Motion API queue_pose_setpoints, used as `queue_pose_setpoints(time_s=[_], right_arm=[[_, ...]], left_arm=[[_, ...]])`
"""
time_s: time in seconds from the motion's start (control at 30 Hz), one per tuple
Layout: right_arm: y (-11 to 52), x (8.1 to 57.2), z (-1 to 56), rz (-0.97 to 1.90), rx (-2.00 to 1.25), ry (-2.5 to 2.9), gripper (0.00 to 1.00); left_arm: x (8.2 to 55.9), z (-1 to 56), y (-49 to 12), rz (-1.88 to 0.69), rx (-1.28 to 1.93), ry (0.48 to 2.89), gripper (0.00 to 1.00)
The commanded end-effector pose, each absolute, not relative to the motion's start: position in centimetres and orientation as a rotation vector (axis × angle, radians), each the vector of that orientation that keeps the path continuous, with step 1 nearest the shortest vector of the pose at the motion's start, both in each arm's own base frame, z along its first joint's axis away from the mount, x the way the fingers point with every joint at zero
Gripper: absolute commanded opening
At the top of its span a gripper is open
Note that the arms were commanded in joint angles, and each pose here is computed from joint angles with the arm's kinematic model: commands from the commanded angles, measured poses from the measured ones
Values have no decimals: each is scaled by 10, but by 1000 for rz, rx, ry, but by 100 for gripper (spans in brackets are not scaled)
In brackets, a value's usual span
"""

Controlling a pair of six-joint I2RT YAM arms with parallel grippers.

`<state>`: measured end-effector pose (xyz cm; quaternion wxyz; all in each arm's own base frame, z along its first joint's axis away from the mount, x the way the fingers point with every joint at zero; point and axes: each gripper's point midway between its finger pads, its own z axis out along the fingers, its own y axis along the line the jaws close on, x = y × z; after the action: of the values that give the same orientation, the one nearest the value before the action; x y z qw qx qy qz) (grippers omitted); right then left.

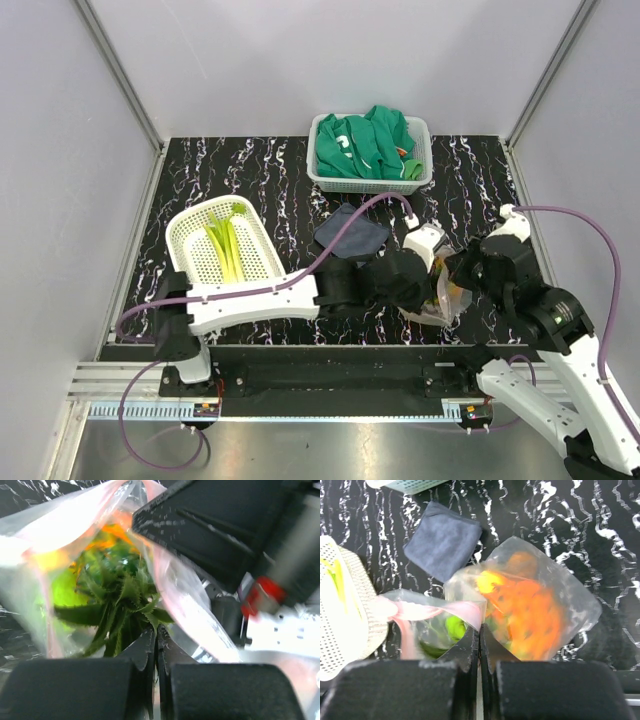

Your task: Open the zip-top bag and remove the fake food

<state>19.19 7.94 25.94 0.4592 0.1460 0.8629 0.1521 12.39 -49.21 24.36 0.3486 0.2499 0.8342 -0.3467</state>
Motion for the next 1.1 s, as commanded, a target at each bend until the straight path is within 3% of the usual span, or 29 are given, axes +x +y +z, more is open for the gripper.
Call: queue_pose_setpoints(time_s=[0.0,0.27,0.47,0.77,0.9,1.07], right_arm=[[62,188,277,321,347,2042,0],[69,163,279,475,310,2024,0],[76,150,300,576,247,1978,0],[80,158,272,517,287,2084,0],[76,154,280,540,290,2035,0],[60,157,276,443,361,2041,0]], left_arm=[[133,299,-461,-842,701,2002,0],[143,301,-447,-777,719,1919,0],[174,297,-441,-577,643,1906,0],[148,389,-462,-916,654,1753,0],[166,393,-433,-809,578,1760,0],[119,397,-449,-1063,816,1678,0]])
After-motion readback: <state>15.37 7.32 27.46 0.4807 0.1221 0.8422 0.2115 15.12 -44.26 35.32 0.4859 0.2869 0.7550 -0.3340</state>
